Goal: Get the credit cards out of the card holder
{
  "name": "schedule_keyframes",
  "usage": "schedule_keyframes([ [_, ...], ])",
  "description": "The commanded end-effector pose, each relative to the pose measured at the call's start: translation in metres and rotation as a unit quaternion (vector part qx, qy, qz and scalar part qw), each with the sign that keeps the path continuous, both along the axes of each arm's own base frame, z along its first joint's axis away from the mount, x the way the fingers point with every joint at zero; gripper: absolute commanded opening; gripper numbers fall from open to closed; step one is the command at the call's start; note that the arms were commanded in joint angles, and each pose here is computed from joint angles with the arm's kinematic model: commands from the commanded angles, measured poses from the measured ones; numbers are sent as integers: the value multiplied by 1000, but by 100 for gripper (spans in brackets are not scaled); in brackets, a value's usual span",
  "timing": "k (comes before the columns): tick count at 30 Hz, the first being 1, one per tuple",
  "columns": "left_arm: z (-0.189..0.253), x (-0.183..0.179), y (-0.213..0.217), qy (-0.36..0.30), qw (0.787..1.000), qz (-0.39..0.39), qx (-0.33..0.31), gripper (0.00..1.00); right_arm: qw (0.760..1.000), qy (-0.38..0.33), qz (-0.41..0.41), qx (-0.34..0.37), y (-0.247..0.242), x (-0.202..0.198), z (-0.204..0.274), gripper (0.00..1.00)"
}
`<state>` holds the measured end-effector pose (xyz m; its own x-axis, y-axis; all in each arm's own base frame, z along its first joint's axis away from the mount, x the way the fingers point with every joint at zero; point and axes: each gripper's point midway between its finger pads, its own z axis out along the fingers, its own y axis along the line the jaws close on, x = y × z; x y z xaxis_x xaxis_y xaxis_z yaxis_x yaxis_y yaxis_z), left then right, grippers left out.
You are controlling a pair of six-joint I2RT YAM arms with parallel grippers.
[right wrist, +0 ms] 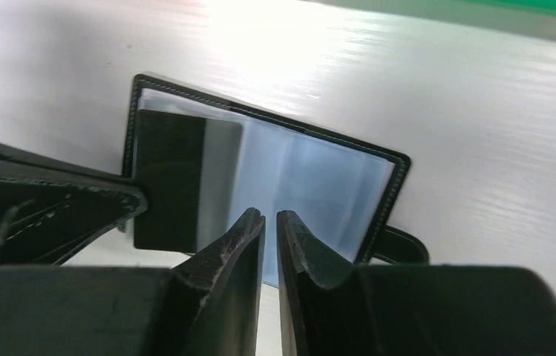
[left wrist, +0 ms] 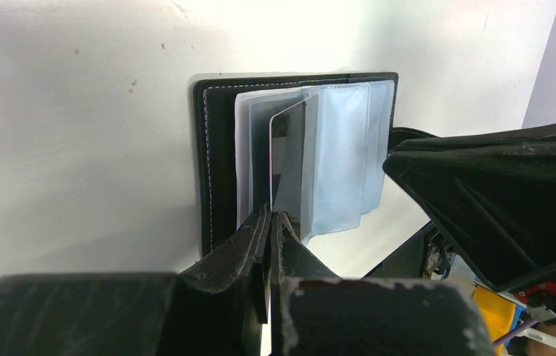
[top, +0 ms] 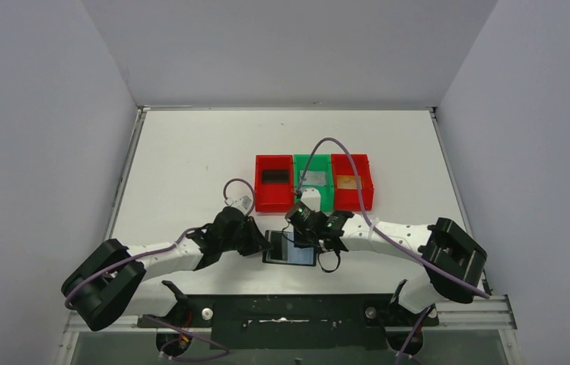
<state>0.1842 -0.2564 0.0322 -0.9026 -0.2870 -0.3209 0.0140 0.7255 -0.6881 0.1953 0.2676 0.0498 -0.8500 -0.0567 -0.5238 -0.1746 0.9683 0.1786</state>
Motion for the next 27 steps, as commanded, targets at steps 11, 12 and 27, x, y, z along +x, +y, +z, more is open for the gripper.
schedule_keyframes([
  [11, 24, 11, -14, -30, 999, -10, -39, 0, 999, 21, 19, -38, 11, 1, -23, 15],
  [12, 26, 11, -16, -31, 999, -11, -43, 0, 999, 23, 21, -34, 12, 0, -24, 15],
  [27, 23, 10, -36, -12, 996, -44, -73, 9, 997, 77, -1, 19, 5, -9, -49, 15],
])
